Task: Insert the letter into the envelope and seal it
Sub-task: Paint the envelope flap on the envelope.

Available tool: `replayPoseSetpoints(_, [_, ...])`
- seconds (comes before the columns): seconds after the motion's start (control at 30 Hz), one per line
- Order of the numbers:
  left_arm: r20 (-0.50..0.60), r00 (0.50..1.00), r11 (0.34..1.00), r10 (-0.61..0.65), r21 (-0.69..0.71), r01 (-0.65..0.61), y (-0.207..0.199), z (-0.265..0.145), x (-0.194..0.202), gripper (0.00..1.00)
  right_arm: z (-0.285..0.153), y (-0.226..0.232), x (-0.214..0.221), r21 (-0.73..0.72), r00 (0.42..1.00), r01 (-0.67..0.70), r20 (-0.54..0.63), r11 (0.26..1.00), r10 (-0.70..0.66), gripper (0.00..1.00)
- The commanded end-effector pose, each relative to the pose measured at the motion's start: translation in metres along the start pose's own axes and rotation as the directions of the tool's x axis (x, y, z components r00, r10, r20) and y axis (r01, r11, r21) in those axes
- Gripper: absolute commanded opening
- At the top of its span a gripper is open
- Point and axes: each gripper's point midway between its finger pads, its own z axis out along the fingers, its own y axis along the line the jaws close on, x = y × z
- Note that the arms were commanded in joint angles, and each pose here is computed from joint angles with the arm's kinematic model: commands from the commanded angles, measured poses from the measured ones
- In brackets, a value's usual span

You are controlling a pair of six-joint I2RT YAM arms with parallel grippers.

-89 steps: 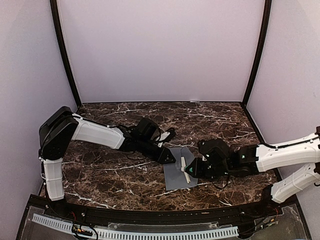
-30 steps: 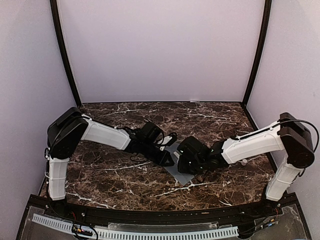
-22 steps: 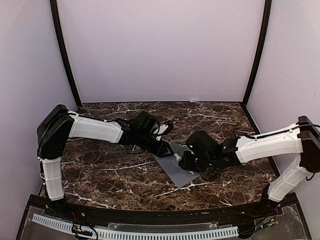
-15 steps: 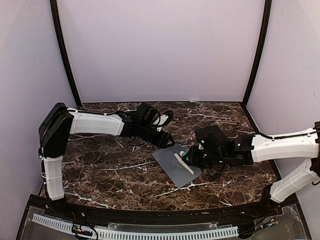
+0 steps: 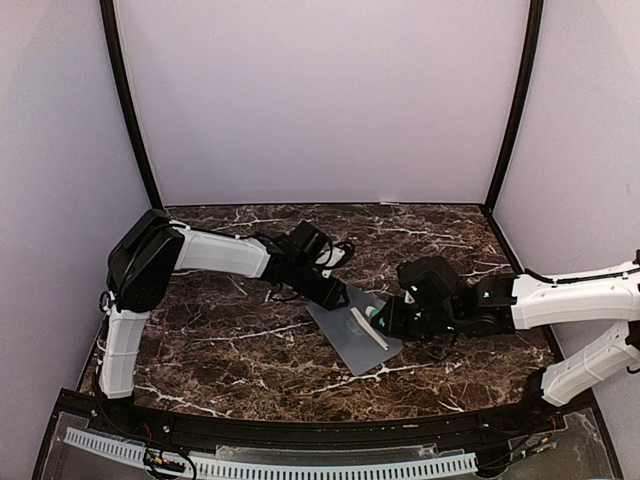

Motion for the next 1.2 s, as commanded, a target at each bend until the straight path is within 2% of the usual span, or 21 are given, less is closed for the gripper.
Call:
replayPoseSetpoints(0.0, [-0.075, 0.997, 1.000, 0.016, 0.027, -0.014, -0.001, 0.008, 0.025, 0.51, -0.007, 0.010, -0.003, -0.049, 1.000, 0.005, 0.016, 0.999, -0.004, 0.00])
replayPoseSetpoints(0.17, [-0.105, 0.993, 0.997, 0.054, 0.064, -0.047, -0.011, 0.009, 0.041, 0.44, -0.010, 0.008, 0.002, -0.060, 1.000, 0.006, -0.003, 0.998, -0.006, 0.00])
replayPoseSetpoints(0.5, [-0.172, 0.981, 0.989, 0.091, 0.132, -0.069, -0.057, 0.002, 0.089, 0.42, -0.022, -0.001, 0.020, -0.079, 0.999, -0.003, -0.052, 0.997, -0.001, 0.00])
replayPoseSetpoints(0.67, [-0.134, 0.989, 0.992, 0.058, 0.120, -0.042, -0.062, -0.016, 0.077, 0.43, -0.027, -0.004, 0.036, -0.073, 0.995, 0.010, -0.099, 0.997, -0.017, 0.00])
replayPoseSetpoints(0.73, [-0.089, 0.994, 0.992, 0.063, 0.114, -0.053, -0.066, -0.029, 0.062, 0.47, -0.029, -0.006, 0.044, -0.063, 0.992, 0.019, -0.124, 0.998, -0.026, 0.00])
replayPoseSetpoints(0.87, [-0.003, 0.998, 0.993, 0.066, 0.103, -0.065, -0.073, -0.053, 0.035, 0.49, -0.033, -0.013, 0.062, -0.033, 0.981, 0.038, -0.188, 0.999, -0.044, 0.00])
replayPoseSetpoints(1.0, [0.037, 0.996, 0.985, 0.078, 0.153, -0.083, -0.089, -0.068, 0.025, 0.40, -0.034, -0.020, 0.076, -0.011, 0.966, 0.055, -0.253, 0.998, -0.056, 0.00])
replayPoseSetpoints(1.17, [-0.037, 0.996, 0.974, 0.086, 0.211, -0.077, -0.101, -0.053, 0.046, 0.30, -0.027, -0.028, 0.086, 0.027, 0.948, 0.076, -0.313, 0.997, -0.064, 0.00])
